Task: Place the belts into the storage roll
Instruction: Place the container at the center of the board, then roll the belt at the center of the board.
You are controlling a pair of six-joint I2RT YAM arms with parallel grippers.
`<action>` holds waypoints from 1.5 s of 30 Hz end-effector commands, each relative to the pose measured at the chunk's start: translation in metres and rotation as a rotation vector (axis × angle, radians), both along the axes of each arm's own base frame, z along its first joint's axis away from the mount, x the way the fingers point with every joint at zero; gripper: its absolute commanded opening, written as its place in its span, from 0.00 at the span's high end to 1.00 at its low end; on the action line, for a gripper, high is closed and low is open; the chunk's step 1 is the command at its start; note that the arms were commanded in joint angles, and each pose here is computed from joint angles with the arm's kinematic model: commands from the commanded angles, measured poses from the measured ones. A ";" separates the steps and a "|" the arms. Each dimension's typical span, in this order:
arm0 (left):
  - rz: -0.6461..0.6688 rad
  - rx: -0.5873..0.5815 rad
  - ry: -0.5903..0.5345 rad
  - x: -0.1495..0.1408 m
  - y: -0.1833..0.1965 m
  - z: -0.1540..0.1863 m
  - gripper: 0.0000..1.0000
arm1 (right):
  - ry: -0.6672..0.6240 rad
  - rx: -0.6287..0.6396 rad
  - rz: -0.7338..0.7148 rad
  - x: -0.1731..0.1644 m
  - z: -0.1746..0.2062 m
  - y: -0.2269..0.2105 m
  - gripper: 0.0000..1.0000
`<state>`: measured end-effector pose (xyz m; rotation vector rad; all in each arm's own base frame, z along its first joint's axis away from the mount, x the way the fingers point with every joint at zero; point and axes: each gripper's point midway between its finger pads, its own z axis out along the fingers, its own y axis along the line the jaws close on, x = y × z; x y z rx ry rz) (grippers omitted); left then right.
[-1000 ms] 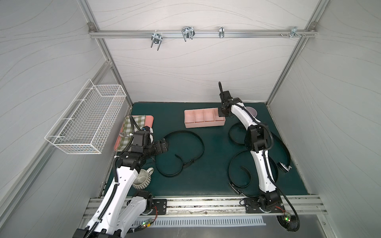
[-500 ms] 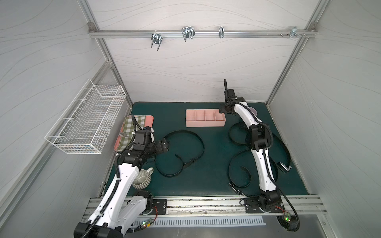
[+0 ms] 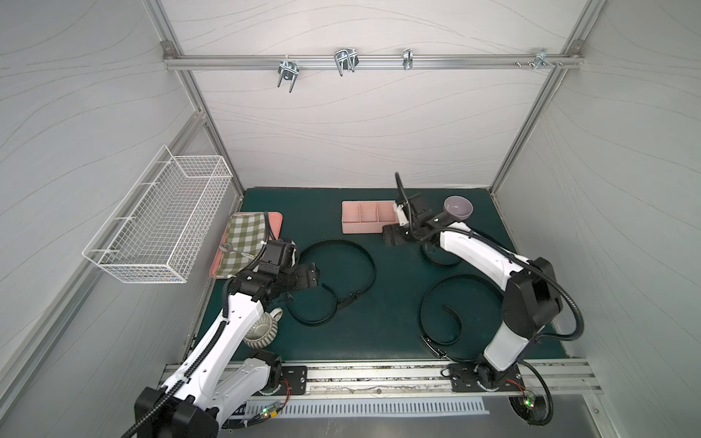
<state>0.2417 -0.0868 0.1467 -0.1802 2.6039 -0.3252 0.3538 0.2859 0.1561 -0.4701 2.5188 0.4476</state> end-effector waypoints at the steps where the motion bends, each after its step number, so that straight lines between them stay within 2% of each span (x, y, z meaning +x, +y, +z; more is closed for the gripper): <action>1: 0.047 0.058 0.014 -0.007 -0.005 0.006 0.07 | 0.126 0.033 0.051 -0.028 -0.032 0.022 0.01; 4: 0.113 0.097 0.082 -0.029 0.000 -0.009 0.09 | 0.156 -0.026 0.059 -0.028 -0.052 0.033 0.01; 6: 0.144 0.098 0.084 -0.040 0.005 -0.019 0.09 | 0.184 -0.064 0.052 -0.022 -0.068 0.035 0.01; 9: 0.169 0.077 0.081 -0.048 0.008 -0.030 0.13 | 0.222 -0.132 0.050 -0.016 -0.093 0.036 0.09; 11: 0.179 0.108 0.086 -0.051 0.011 -0.035 0.14 | 0.244 -0.153 0.065 -0.015 -0.103 0.038 0.23; 15: 0.099 0.141 0.118 -0.051 -0.004 -0.054 0.13 | 0.267 -0.177 0.080 -0.017 -0.110 0.037 0.41; 18: 0.035 0.176 0.129 -0.049 -0.016 -0.064 0.13 | 0.267 -0.193 0.074 -0.017 -0.106 0.026 0.63; 22: -0.029 0.239 0.074 -0.046 -0.022 -0.067 0.16 | 0.302 -0.219 0.078 -0.023 -0.102 -0.001 0.74; 24: -0.057 0.229 0.066 -0.046 -0.026 -0.074 0.17 | 0.314 -0.217 0.076 -0.026 -0.098 -0.016 0.78; 26: -0.081 0.221 0.063 -0.046 -0.031 -0.080 0.17 | 0.316 -0.213 0.073 -0.030 -0.094 -0.029 0.88; 31: -0.185 0.246 0.038 -0.043 -0.047 -0.086 0.17 | 0.318 -0.211 0.061 -0.042 -0.085 -0.055 0.88; 36: -0.242 0.301 0.056 -0.040 -0.052 -0.091 0.18 | 0.328 -0.185 0.064 -0.049 -0.084 -0.062 0.88; 41: -0.293 0.302 0.087 -0.039 -0.063 -0.099 0.26 | 0.338 -0.157 0.072 -0.050 -0.087 -0.062 0.87; 43: -0.305 0.301 0.098 -0.039 -0.067 -0.102 0.31 | 0.341 -0.145 0.075 -0.051 -0.087 -0.061 0.87; 45: -0.299 0.310 0.112 -0.039 -0.067 -0.105 0.40 | 0.350 -0.136 0.074 -0.052 -0.088 -0.061 0.87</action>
